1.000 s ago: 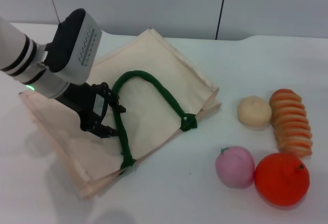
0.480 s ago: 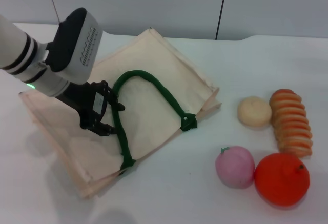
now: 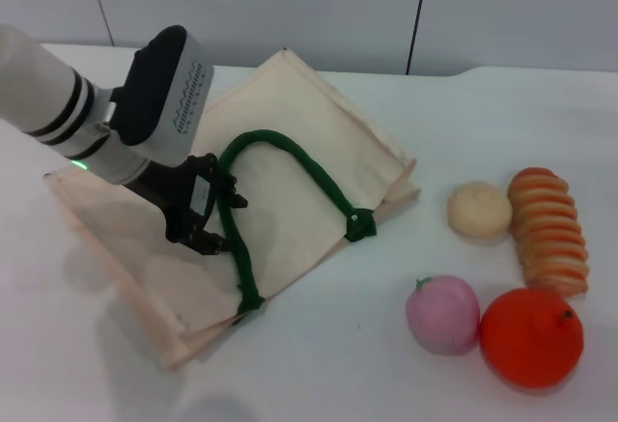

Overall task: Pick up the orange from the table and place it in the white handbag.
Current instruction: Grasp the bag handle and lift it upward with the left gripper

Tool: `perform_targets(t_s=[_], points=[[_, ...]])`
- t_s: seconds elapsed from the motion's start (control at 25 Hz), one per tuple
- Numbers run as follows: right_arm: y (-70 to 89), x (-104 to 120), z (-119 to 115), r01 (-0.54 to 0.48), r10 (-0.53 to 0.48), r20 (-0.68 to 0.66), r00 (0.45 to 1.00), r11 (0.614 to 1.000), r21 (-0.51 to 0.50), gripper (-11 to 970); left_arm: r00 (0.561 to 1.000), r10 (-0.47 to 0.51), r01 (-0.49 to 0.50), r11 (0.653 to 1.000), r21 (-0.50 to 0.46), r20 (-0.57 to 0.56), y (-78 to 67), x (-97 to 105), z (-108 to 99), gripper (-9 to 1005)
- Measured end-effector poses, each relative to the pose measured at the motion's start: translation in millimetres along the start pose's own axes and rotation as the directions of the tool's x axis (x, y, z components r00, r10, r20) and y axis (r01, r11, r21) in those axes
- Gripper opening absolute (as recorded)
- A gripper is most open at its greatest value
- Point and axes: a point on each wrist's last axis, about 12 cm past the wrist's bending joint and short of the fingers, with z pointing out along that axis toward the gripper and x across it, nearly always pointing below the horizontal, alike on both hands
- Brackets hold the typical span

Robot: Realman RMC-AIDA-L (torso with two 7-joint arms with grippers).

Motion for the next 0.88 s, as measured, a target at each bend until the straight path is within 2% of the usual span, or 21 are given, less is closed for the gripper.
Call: perform_targets(t_s=[0.44,0.64,0.88], points=[[-0.5,0.0,-0.7,-0.001,0.001,0.002,1.000,1.000,0.002,834,0.999,-0.032,0.032,0.999,0.021,-0.024,2.2,-2.3,-0.9,584],[-0.3,-0.2,-0.4,-0.001,0.001,0.002,1.000,1.000,0.002,834,0.998,-0.028,0.030,0.999,0.035,-0.055,3.4,-2.1,-1.0,410],[-0.2,-0.3,-0.2,-0.002,0.002,0.003,1.000,1.000,0.001,834,0.997,-0.032,0.034,0.999,0.035,-0.073,3.4,-0.2,-1.0,348]])
